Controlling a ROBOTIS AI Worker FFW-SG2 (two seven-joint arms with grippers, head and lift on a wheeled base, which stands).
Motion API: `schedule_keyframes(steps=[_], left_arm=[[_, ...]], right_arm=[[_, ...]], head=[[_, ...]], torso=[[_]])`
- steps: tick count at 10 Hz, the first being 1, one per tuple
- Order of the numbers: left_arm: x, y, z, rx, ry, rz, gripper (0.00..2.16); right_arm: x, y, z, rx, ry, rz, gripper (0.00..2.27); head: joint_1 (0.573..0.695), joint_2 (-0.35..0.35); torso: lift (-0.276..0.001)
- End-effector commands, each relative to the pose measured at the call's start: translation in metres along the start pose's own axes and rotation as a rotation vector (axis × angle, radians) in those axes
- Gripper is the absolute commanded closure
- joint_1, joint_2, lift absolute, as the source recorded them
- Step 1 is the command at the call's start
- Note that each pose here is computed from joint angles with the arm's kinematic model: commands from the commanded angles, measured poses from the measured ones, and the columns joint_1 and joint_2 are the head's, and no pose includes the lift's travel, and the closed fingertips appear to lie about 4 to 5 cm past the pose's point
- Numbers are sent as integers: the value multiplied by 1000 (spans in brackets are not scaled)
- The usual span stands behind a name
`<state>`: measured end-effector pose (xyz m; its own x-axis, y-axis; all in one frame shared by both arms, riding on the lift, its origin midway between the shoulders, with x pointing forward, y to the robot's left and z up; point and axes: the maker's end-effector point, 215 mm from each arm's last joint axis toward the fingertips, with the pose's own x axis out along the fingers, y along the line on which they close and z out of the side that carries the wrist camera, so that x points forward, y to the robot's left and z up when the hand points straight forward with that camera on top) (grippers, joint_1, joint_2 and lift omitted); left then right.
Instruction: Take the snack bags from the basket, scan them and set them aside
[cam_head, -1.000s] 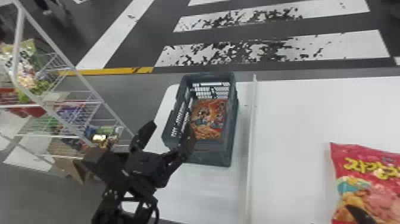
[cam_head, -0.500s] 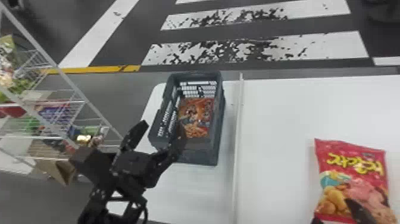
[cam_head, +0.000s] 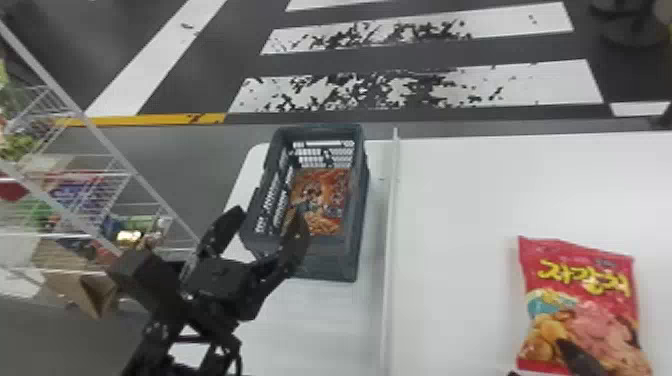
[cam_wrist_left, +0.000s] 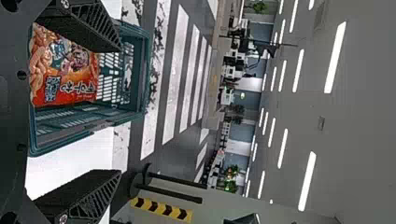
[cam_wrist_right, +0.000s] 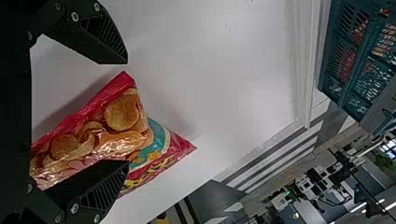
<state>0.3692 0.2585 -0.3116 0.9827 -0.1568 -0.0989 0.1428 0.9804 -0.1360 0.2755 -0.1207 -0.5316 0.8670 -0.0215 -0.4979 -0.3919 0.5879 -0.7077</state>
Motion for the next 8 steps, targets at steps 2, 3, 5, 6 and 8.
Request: schedule_keyframes(steps=[2, 3, 5, 6, 8], left_arm=[[1, -1, -1, 3, 5, -8, 66], [1, -3, -2, 0, 9, -15, 66], [1, -4, -4, -1, 18, -22, 66], [1, -8, -6, -7, 23, -34, 66], [2, -13, -12, -16, 42, -44, 66]], right_arm=[[16, 5, -5, -30, 12, -8, 191], [19, 3, -9, -37, 27, -23, 282], [23, -10, -23, -73, 82, -56, 846], [23, -19, -21, -80, 74, -94, 1609], [9, -33, 4, -67, -12, -177, 2250]], head=[[695, 244], [695, 240], [695, 225], [695, 206], [695, 170]], torso=[[-75], [-75], [-75], [-75], [-75]])
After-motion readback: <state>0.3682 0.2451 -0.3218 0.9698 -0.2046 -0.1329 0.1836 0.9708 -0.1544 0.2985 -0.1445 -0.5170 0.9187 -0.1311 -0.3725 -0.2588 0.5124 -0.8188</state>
